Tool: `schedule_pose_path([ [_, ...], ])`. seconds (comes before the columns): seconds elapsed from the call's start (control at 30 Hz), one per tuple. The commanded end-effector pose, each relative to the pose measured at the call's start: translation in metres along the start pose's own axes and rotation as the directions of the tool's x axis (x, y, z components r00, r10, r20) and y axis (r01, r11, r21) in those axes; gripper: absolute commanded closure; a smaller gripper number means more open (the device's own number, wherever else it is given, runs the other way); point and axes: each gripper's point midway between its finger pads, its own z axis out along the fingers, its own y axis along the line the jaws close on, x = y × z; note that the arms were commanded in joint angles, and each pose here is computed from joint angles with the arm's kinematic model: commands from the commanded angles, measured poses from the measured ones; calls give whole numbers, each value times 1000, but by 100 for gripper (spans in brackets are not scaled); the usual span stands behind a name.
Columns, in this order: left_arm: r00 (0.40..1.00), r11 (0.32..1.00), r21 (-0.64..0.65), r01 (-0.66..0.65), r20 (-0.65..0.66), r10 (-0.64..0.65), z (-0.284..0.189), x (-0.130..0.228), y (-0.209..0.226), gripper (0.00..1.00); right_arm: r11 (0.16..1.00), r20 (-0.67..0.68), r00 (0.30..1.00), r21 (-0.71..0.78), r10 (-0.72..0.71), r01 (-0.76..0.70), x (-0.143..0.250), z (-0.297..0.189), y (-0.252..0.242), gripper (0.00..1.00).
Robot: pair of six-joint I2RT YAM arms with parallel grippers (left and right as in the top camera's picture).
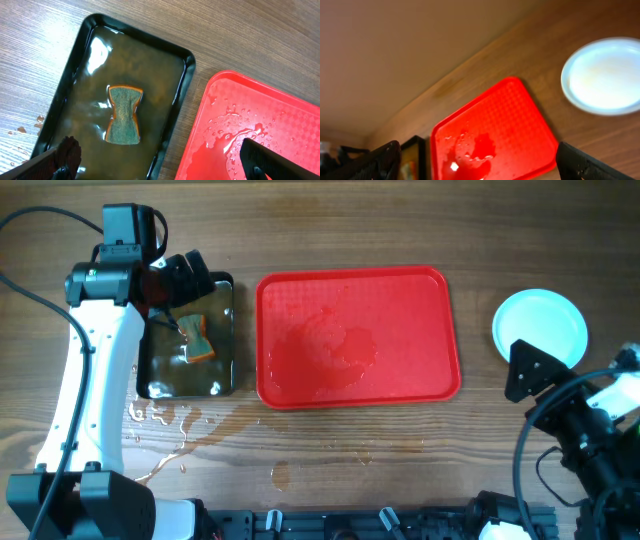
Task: Clean dirty plates on tray and stack at the side
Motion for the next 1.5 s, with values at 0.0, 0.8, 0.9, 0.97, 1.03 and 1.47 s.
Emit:
schedule_pose_path([
  [0.0, 1000, 1000, 7, 15, -4, -15, 1, -1, -1, 0, 995, 15, 996, 41, 92, -92, -1, -2, -7, 0],
  [0.8, 1000, 1000, 7, 15, -4, -15, 1, -1, -1, 0, 942, 442, 877, -170, -190, 290, 77, 99, -61, 0],
  [0.9, 1000, 1000, 7, 15, -4, -15, 1, -1, -1, 0, 954, 417, 896, -176, -152, 244, 89, 110, -73, 0],
  [0.97, 1000, 1000, 7, 15, -4, -15, 1, -1, -1, 0, 965, 394, 917, -214, -55, 150, 96, 116, -79, 0],
  [1.03, 1000, 1000, 7, 15, -4, -15, 1, -1, -1, 0, 965, 388, 922, -244, 6, 96, 95, 116, -79, 0],
  [1.47, 1000, 1000, 7, 15, -4, -15, 1, -1, -1, 0, 962, 367, 928, -271, 72, 33, 96, 117, -79, 0],
])
